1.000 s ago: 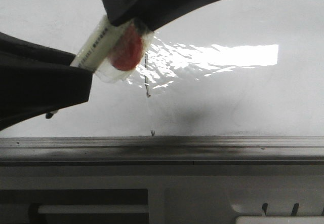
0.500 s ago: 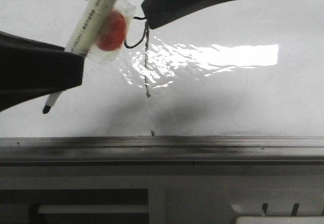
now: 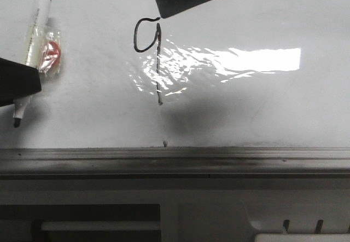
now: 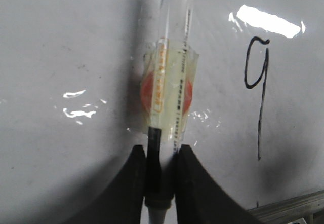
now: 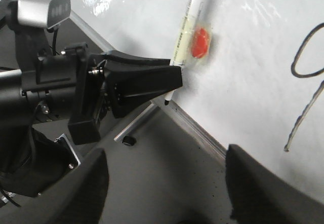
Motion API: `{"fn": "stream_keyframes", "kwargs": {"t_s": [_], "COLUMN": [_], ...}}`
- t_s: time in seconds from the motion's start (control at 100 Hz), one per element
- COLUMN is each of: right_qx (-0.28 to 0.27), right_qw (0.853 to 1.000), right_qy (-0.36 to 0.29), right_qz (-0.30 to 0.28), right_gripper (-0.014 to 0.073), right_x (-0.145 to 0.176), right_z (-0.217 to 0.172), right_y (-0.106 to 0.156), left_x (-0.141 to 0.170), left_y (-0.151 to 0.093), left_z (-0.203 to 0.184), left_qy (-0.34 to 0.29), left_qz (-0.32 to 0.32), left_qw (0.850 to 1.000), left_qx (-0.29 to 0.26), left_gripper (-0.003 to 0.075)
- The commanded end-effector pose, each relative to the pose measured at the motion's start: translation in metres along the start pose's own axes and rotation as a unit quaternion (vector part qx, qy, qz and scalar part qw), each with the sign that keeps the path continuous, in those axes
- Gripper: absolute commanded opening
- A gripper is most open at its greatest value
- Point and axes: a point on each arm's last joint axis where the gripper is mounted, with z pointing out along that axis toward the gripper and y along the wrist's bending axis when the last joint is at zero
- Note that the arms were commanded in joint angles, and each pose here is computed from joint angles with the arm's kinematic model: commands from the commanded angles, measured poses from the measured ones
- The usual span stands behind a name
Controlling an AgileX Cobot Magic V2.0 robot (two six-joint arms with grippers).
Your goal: Write number 9 on whiteboard
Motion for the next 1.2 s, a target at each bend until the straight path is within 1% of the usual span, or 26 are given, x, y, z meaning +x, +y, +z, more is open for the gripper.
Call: {"fn": "stream_keyframes", "kwargs": {"t_s": [0.0,0.05,0.49,0.88,0.95,1.01,1.12,1.19], "right_qx": [-0.002,-0.002,-0.002,-0.002,-0.002,-0.002,-0.002,-0.002], "right_qw": [0.999,0.999,0.999,0.999,0.999,0.999,0.999,0.999], "right_qy": [-0.051,-0.05,-0.05,-0.05,-0.05,-0.05,-0.051,-0.051], "right_qz": [0.001,0.001,0.001,0.001,0.001,0.001,0.001,0.001], "right_gripper": [0.043,0.043,0.043,0.043,0.043,0.043,0.043,0.043], "right_x": [-0.0147,-0.0145,-0.0144,-0.0144,-0.0144,-0.0144,-0.0146,-0.0146], "right_z": [-0.007,-0.007,-0.007,-0.007,-0.007,-0.007,-0.007,-0.007], "right_y": [0.0033,0.0033,0.0033,0.0033,0.0033,0.0033,0.0033,0.0033], "left_x": [-0.0104,-0.0103,-0.0026,-0.0026,-0.0025,-0.0032,-0.0063,-0.0079], "left_y": [-0.0066,-0.0064,-0.0038,-0.0047,-0.0057,-0.0067,-0.007,-0.0072], "left_z": [0.0027,0.0033,0.0111,0.0111,0.0111,0.0111,0.0109,0.0108], "left_qy": [-0.032,-0.034,-0.016,-0.015,-0.015,-0.019,-0.035,-0.044], "left_qz": [-0.011,-0.02,-0.008,0.0,0.008,0.011,-0.018,-0.037], "left_qw": [0.999,0.999,1.0,1.0,1.0,1.0,0.999,0.998], "left_qx": [0.01,0.009,-0.005,0.0,0.005,0.01,0.013,0.015], "left_gripper": [-0.002,-0.002,-0.002,-0.0014,0.0034,0.0114,0.0279,0.034]}}
